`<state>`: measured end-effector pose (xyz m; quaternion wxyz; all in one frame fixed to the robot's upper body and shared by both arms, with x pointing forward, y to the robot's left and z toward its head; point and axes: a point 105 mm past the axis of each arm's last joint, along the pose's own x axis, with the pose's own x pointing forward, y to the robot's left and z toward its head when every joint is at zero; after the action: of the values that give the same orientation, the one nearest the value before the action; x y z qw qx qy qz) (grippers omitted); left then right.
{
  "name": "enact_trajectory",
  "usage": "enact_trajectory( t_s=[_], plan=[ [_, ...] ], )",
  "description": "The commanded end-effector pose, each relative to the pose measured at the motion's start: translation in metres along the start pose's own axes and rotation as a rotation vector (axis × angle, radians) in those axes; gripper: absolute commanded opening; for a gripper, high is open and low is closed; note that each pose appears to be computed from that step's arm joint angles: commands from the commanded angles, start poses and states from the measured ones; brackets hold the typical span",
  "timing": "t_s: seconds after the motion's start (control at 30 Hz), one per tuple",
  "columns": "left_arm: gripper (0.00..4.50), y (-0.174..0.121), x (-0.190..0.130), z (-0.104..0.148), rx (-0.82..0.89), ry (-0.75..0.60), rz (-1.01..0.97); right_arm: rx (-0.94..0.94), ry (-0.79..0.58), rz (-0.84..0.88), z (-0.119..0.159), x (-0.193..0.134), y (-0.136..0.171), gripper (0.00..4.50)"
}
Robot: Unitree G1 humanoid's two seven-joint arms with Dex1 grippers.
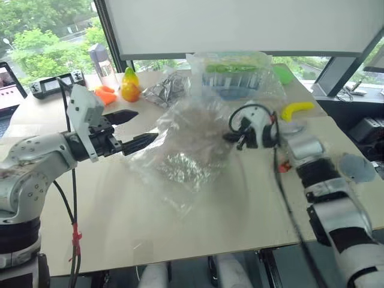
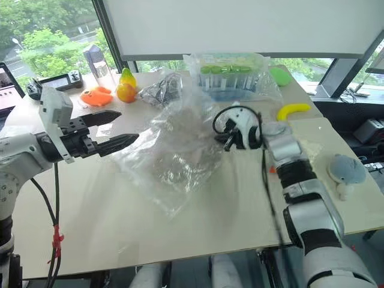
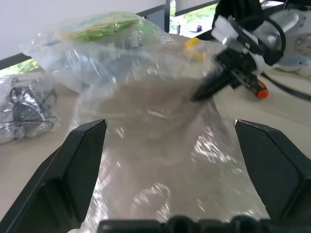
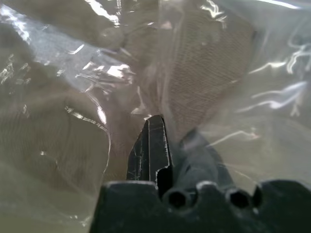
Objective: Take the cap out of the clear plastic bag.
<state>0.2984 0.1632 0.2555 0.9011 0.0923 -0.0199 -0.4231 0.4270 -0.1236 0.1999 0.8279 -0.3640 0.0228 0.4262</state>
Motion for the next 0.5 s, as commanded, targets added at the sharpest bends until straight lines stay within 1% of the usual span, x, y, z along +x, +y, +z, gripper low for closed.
enact_trajectory(
  t_s=[0.03,0.23,0.33,0.37,0.4,0.43,0.5],
  plan=[
    [4.5,-0.001,0.005,0.01,0.04,-0.038,-0.015,-0.364,-0.011,-0.034,0.012,0.011,-0.002,0.07],
    [4.5,-0.002,0.014,0.01,0.035,-0.048,-0.042,-0.525,-0.007,-0.038,0.005,0.033,0.014,0.07],
    [4.5,-0.003,0.017,0.009,0.03,-0.054,-0.053,-0.682,0.012,-0.117,0.002,0.037,0.012,0.07],
    [4.5,-0.005,0.018,0.009,0.027,-0.055,-0.059,-0.787,0.019,-0.151,0.001,0.036,0.011,0.07],
    [4.5,-0.006,0.018,0.009,0.025,-0.056,-0.065,-0.811,0.021,-0.169,-0.003,0.035,0.011,0.41],
    [4.5,-0.006,0.019,0.009,0.022,-0.056,-0.069,-0.863,0.048,-0.205,-0.011,0.031,0.008,0.77],
    [4.5,-0.007,0.022,0.008,0.015,-0.058,-0.074,-0.896,0.104,-0.269,-0.027,0.021,-0.001,1.36]
  ],
)
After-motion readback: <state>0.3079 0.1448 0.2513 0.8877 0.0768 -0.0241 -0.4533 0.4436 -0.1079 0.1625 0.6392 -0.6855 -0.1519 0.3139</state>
